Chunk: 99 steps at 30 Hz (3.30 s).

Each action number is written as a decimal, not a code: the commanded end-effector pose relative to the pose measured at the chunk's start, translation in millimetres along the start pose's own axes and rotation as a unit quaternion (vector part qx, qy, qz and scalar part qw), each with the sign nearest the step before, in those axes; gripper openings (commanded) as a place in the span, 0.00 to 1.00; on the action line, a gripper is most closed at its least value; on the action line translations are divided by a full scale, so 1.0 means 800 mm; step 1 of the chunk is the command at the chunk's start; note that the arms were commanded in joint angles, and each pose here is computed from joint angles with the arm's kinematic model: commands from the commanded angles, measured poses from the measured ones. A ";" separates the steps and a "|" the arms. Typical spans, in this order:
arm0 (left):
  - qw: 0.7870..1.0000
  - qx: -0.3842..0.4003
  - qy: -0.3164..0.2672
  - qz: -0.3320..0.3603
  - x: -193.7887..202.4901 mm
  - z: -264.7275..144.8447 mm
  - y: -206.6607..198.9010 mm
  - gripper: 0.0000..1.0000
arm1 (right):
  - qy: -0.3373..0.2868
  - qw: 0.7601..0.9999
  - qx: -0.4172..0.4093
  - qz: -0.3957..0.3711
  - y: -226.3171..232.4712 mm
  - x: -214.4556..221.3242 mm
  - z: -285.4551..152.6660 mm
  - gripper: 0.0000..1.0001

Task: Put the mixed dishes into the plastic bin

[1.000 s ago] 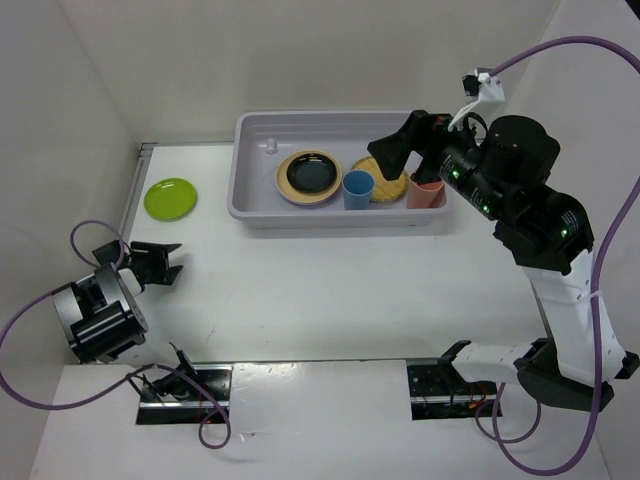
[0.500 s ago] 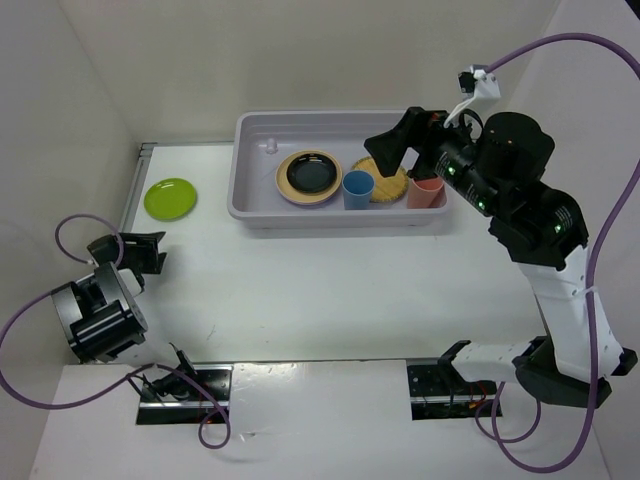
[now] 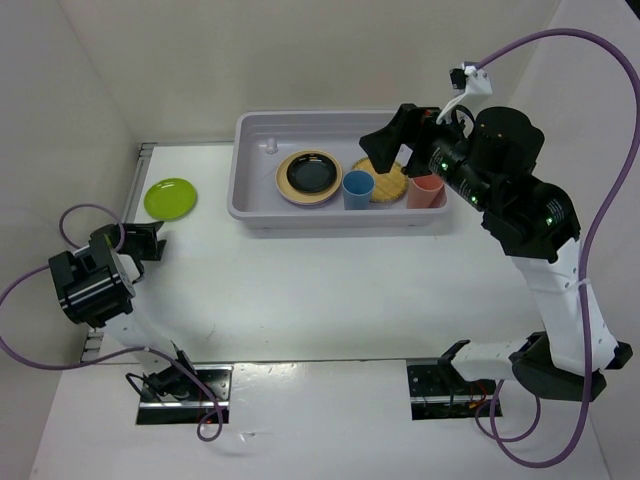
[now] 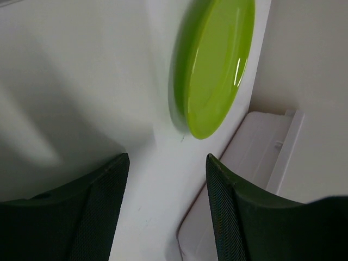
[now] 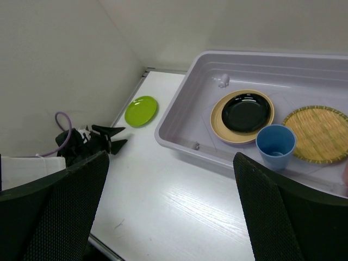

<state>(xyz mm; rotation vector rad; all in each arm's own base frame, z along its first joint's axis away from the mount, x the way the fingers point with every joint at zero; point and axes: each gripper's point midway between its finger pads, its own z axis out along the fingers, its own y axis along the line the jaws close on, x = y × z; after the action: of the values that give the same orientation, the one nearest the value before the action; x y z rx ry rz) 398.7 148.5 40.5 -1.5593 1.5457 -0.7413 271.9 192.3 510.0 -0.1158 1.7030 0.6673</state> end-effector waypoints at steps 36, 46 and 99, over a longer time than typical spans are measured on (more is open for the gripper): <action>0.999 0.004 0.027 -0.019 0.008 0.101 -0.012 0.20 | -0.021 1.000 -0.010 -0.001 0.010 -0.027 0.001 1.00; 0.999 0.002 0.037 -0.031 0.015 0.097 -0.010 0.00 | -0.008 1.000 0.001 0.002 -0.001 -0.006 -0.001 1.00; 0.933 0.120 0.254 0.225 0.434 0.026 -0.310 0.00 | 0.008 0.999 0.007 0.044 -0.032 0.062 -0.052 1.00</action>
<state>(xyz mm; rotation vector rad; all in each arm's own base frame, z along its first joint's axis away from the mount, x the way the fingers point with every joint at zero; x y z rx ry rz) 558.9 -202.4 188.4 -0.8649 2.0045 -1.0836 234.9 165.9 445.3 -0.0526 1.7928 0.6938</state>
